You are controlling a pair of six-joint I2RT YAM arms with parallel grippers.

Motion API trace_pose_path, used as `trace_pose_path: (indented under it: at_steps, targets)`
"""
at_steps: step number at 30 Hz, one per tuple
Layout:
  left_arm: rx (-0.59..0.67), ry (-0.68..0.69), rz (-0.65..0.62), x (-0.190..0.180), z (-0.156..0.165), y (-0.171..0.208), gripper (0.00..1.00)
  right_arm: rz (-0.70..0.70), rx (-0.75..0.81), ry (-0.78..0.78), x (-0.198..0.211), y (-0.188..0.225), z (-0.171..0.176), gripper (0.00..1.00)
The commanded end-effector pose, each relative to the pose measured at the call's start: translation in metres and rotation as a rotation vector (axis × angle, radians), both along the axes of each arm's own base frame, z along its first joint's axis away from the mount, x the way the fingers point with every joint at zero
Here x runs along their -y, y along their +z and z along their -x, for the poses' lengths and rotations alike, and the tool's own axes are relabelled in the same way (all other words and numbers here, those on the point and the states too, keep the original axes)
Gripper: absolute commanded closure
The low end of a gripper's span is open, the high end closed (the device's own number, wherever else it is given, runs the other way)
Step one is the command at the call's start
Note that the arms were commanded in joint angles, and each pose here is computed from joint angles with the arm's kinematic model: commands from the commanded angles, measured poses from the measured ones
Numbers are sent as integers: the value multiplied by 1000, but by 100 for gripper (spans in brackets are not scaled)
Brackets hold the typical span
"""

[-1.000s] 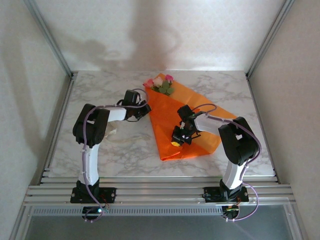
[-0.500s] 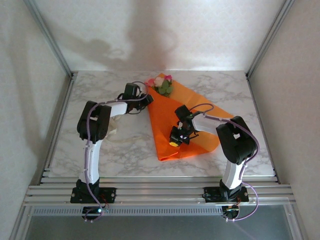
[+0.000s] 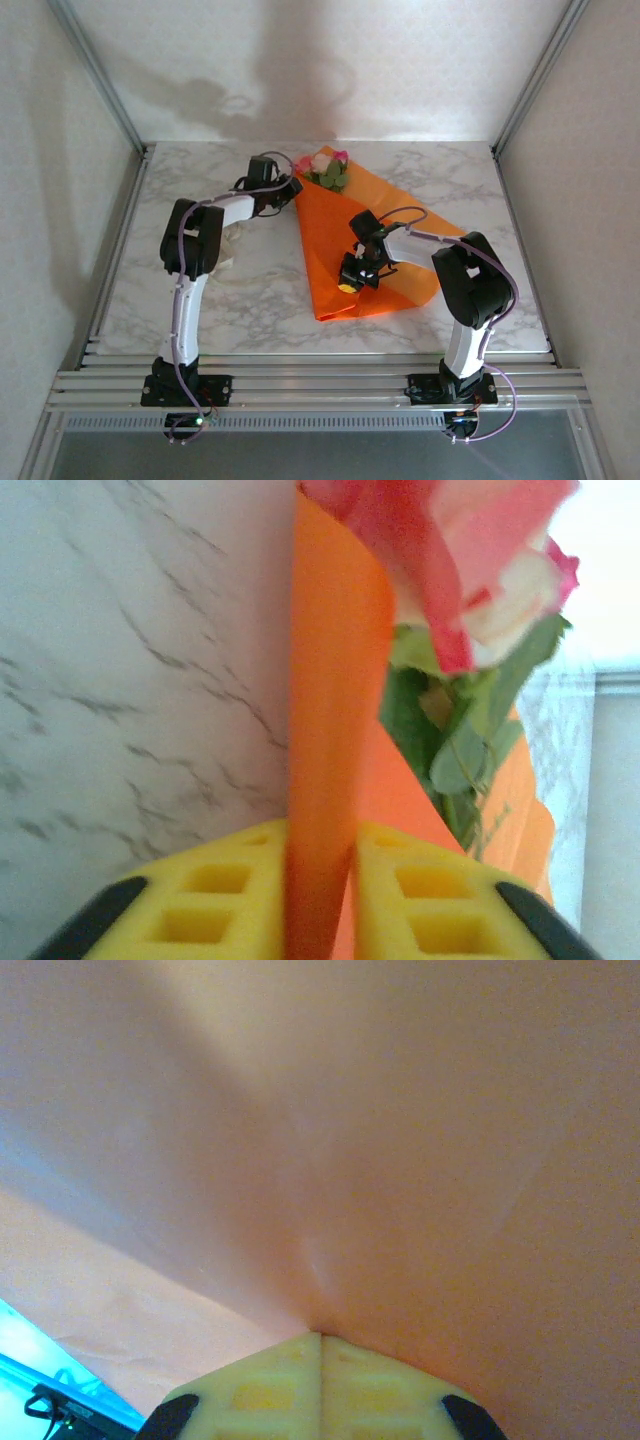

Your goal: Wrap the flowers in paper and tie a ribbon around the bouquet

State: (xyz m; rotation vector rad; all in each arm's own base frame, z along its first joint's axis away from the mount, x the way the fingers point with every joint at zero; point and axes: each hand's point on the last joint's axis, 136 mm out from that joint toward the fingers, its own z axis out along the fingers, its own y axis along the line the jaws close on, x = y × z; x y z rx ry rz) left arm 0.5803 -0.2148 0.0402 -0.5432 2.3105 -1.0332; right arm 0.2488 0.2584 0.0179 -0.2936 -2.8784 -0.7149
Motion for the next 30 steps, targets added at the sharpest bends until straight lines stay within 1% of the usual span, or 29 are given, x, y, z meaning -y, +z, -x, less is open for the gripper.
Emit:
trace_pose_path:
  at_steps: [1,4,5,6,7,8,10,14,15,16,17,23,24,26,27,28,29,30]
  targets:
    - [-23,29,12,-8,-12,-17,100,148,-80,18,25,-36,25,100]
    - [-9,33,24,-10,-19,-13,100,148,-79,17,26,-36,25,100]
    - [-2,34,27,-11,-20,-11,97,148,-78,16,26,-36,25,100]
    - [2,39,30,-12,-23,-9,85,149,-78,16,26,-36,26,100]
    - [7,40,33,-11,-25,-7,74,149,-78,15,26,-36,26,100]
    - [9,40,35,-11,-27,-6,72,150,-80,14,27,-37,27,100]
    - [6,37,42,-10,-30,-7,72,151,-77,14,27,-37,26,100]
    - [17,43,73,-10,-38,-5,73,151,-80,16,27,-38,27,100]
    - [21,42,82,-10,-39,-3,77,153,-81,16,27,-38,27,100]
    - [24,35,90,-9,-40,-3,93,153,-80,17,27,-38,27,100]
    - [28,29,97,-8,-41,-2,100,155,-80,17,28,-39,27,100]
    - [50,12,86,-8,-44,14,100,161,-77,14,31,-39,29,100]
    - [58,18,74,-10,-43,21,83,160,-76,14,30,-39,30,100]
    - [72,42,37,-18,-39,36,39,156,-74,13,30,-38,29,100]
    - [76,57,11,-22,-34,45,21,154,-73,13,29,-38,28,100]
    - [80,69,-1,-26,-26,53,10,154,-74,13,29,-38,28,100]
    - [87,80,-9,-29,-15,62,7,152,-72,12,29,-38,28,100]
    - [86,85,-18,-30,1,70,7,149,-74,15,28,-39,28,100]
